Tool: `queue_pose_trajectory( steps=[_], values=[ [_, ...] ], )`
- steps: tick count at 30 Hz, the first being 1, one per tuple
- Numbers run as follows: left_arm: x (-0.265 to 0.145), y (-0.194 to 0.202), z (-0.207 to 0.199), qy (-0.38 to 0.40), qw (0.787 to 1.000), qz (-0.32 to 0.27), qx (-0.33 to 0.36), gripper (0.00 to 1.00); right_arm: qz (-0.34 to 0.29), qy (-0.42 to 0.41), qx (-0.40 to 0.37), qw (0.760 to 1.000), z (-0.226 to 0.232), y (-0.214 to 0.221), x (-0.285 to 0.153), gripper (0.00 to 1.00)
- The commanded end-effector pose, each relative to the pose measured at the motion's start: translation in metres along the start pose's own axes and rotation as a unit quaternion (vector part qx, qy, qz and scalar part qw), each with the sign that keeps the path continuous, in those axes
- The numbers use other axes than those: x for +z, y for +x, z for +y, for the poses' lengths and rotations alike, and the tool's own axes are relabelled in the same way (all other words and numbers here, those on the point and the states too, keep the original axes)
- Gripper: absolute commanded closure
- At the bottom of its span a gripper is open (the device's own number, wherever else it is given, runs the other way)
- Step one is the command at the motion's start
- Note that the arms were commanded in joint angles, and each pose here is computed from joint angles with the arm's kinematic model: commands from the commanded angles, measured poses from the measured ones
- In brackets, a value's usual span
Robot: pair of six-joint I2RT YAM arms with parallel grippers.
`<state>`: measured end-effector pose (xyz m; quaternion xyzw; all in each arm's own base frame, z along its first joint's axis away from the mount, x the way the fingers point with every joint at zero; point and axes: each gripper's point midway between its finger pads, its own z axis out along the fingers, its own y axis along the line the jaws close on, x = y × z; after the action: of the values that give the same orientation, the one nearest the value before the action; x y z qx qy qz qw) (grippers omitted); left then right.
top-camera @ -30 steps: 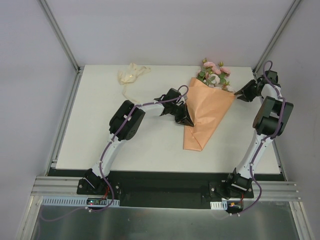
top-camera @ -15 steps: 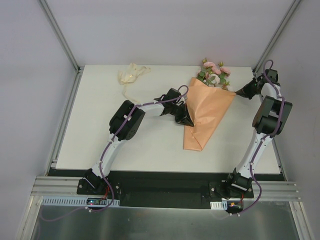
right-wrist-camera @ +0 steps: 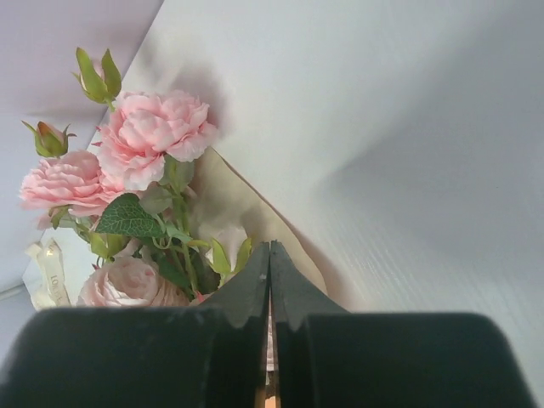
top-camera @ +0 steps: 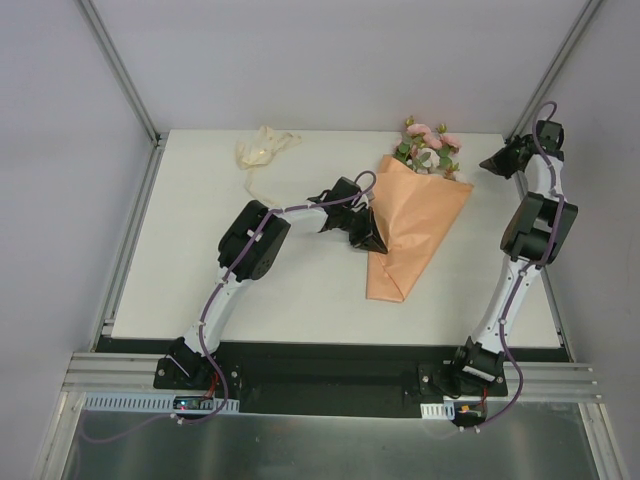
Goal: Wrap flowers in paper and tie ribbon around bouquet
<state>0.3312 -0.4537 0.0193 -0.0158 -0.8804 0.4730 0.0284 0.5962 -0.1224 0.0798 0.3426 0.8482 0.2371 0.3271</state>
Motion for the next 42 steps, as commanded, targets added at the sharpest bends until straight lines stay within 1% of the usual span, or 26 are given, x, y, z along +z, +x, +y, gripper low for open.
queue_pose_trajectory(
  steps=[1,4,5,6,7,8,10,11,13,14,16,18,19,20,21,22,23,24,26,27,28,30,31,34,38,42],
  values=[
    [0.002,0.017,0.043,-0.059,0.997,0.019,-0.044,1.00,-0.007,0.016,0.004,1.000,0.011,-0.011,-0.024,0.99],
    [0.002,0.016,0.045,-0.061,0.997,0.017,-0.047,1.00,0.002,0.050,0.019,0.999,0.006,0.008,-0.055,0.86],
    [0.004,0.017,0.047,-0.064,0.997,0.018,-0.049,1.00,0.003,0.055,0.024,0.998,0.005,0.013,-0.063,0.80],
    [0.004,0.017,0.049,-0.066,0.996,0.017,-0.050,1.00,-0.009,0.048,0.016,0.999,0.018,0.011,-0.083,0.77],
    [0.003,0.016,0.050,-0.068,0.996,0.016,-0.051,1.00,0.009,0.057,0.023,0.998,0.009,0.027,-0.085,0.74],
    [0.003,0.017,0.051,-0.068,0.996,0.016,-0.050,1.00,0.013,0.057,0.019,0.998,0.010,0.031,-0.093,0.67],
    [0.004,0.017,0.053,-0.073,0.996,0.013,-0.050,1.00,0.032,0.054,0.012,0.998,0.015,0.049,-0.113,0.61],
    [0.003,0.018,0.054,-0.075,0.996,0.012,-0.050,1.00,0.040,0.064,0.011,0.997,0.012,0.059,-0.121,0.56],
    [0.003,0.018,0.055,-0.076,0.996,0.012,-0.049,1.00,0.043,0.058,-0.003,0.997,0.018,0.082,-0.141,0.53],
    [0.003,0.018,0.055,-0.076,0.996,0.012,-0.047,1.00,0.050,0.050,-0.016,0.997,0.026,0.095,-0.146,0.50],
    [0.003,0.017,0.055,-0.076,0.996,0.011,-0.046,1.00,0.048,0.050,-0.048,0.996,0.031,0.115,-0.158,0.47],
    [0.003,0.017,0.058,-0.078,0.996,0.011,-0.046,1.00,0.068,0.042,-0.088,0.993,0.042,0.155,-0.171,0.44],
    [0.002,0.018,0.058,-0.078,0.996,0.012,-0.046,1.00,0.080,0.038,-0.107,0.990,0.045,0.170,-0.173,0.44],
    [0.002,0.017,0.060,-0.079,0.996,0.011,-0.047,1.00,0.106,0.030,-0.132,0.985,0.050,0.205,-0.177,0.45],
    [0.002,0.018,0.060,-0.079,0.996,0.013,-0.048,1.00,0.118,0.024,-0.147,0.982,0.053,0.221,-0.178,0.46],
    [0.002,0.018,0.061,-0.078,0.996,0.014,-0.048,1.00,0.131,0.011,-0.170,0.977,0.057,0.238,-0.179,0.50],
    [0.002,0.019,0.061,-0.079,0.996,0.015,-0.048,1.00,0.156,-0.004,-0.194,0.968,0.065,0.267,-0.180,0.51],
    [0.002,0.018,0.062,-0.079,0.996,0.015,-0.049,1.00,0.168,-0.009,-0.204,0.965,0.059,0.286,-0.182,0.52],
    [0.002,0.017,0.062,-0.077,0.996,0.015,-0.048,1.00,0.203,-0.046,-0.211,0.955,0.063,0.319,-0.186,0.59],
    [0.003,0.018,0.062,-0.076,0.996,0.018,-0.048,1.00,0.213,-0.050,-0.205,0.954,0.053,0.332,-0.185,0.62],
    [0.004,0.017,0.063,-0.076,0.996,0.018,-0.052,1.00,0.219,-0.052,-0.198,0.954,0.048,0.339,-0.184,0.70],
    [0.005,0.017,0.061,-0.071,0.996,0.021,-0.052,1.00,0.227,-0.054,-0.192,0.953,0.039,0.349,-0.178,0.76],
    [0.006,0.018,0.061,-0.070,0.996,0.023,-0.053,1.00,0.238,-0.046,-0.189,0.952,0.029,0.356,-0.176,0.81],
    [0.004,0.017,0.059,-0.069,0.996,0.022,-0.052,1.00,0.254,-0.036,-0.183,0.949,0.015,0.366,-0.169,0.88],
    [0.003,0.020,0.059,-0.069,0.996,0.025,-0.054,1.00,0.260,-0.017,-0.177,0.949,0.003,0.370,-0.158,0.91],
    [0.002,0.022,0.060,-0.070,0.996,0.026,-0.056,1.00,0.268,0.004,-0.176,0.947,-0.013,0.378,-0.154,0.91]
  ],
)
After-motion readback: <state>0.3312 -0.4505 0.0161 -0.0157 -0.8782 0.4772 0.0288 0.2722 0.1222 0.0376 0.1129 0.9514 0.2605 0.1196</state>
